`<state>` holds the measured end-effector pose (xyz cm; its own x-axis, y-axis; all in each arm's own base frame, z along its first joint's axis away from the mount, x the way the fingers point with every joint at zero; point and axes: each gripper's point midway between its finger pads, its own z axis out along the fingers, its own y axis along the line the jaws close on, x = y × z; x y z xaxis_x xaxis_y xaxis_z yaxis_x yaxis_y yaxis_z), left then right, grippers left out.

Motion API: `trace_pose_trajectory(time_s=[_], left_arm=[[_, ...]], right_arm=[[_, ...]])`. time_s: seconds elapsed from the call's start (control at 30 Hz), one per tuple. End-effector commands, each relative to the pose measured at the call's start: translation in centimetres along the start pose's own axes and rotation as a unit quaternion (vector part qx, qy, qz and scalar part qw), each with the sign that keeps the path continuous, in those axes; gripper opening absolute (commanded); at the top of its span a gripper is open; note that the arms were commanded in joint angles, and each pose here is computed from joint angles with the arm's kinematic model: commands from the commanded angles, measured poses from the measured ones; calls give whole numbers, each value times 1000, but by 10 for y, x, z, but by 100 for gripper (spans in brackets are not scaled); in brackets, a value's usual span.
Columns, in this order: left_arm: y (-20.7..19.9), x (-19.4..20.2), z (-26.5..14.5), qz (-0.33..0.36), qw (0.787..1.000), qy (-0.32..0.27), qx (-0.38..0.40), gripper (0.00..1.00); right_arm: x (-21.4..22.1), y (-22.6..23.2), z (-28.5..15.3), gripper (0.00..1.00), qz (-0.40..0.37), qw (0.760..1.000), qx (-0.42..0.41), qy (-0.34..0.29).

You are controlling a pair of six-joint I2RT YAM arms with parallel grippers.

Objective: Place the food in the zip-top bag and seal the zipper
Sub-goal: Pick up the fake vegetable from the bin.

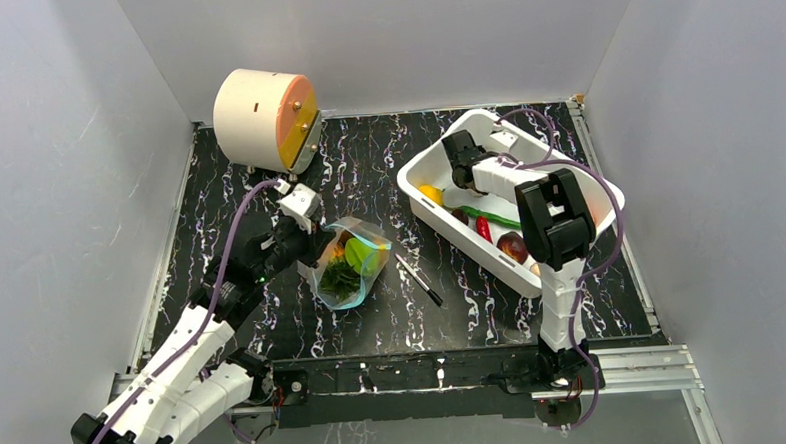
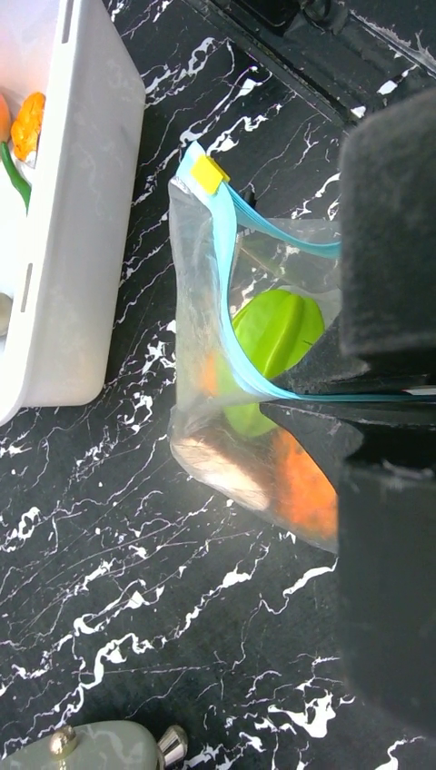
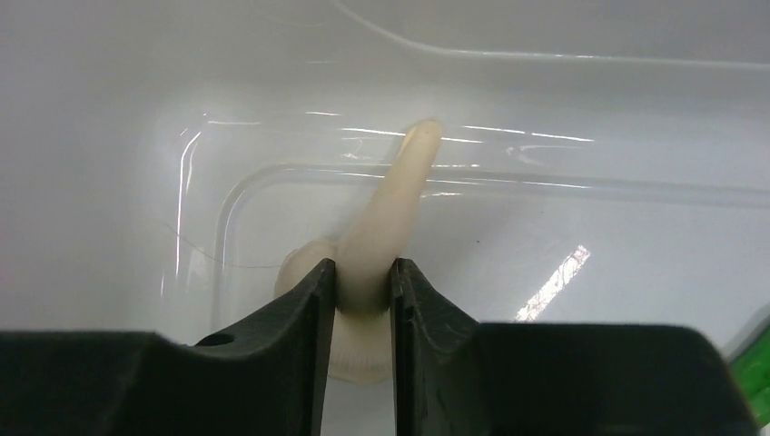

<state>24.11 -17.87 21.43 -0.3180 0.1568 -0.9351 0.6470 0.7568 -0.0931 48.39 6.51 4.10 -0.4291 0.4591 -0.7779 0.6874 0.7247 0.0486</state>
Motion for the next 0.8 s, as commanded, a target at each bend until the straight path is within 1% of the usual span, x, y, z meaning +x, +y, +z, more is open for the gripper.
trace_pose_trajectory(time_s=[0.0,0.07,0.1,0.17,0.23,0.27,0.47,0.63,0.77], left_arm=[[3,-27,-8,2,1000,-26,-15,0],[5,-24,-7,1,999,-26,-22,0],[7,-21,-5,2,999,-23,-24,0],[11,-18,-4,13,999,-14,-34,0],[13,-21,-3,18,999,-15,-36,0],[12,-22,-3,18,999,-17,-35,0],[3,-29,-3,4,999,-32,-13,0],[7,-30,-3,-23,999,-25,-29,0],[7,-36,-2,-51,998,-27,-35,0]], right_arm=[[-32,4,-15,18,7,999,-32,-34],[-39,4,-26,12,-8,997,-61,-39],[-42,6,-36,11,-20,995,-89,-38],[-47,3,-54,11,-40,990,-130,-42],[-57,0,-67,10,-64,986,-148,-51],[-69,1,-80,9,-64,983,-162,-59],[-88,3,-117,8,-96,969,-219,-56],[-96,9,-158,9,-130,941,-307,-56],[-97,7,-185,8,-151,924,-347,-50]])
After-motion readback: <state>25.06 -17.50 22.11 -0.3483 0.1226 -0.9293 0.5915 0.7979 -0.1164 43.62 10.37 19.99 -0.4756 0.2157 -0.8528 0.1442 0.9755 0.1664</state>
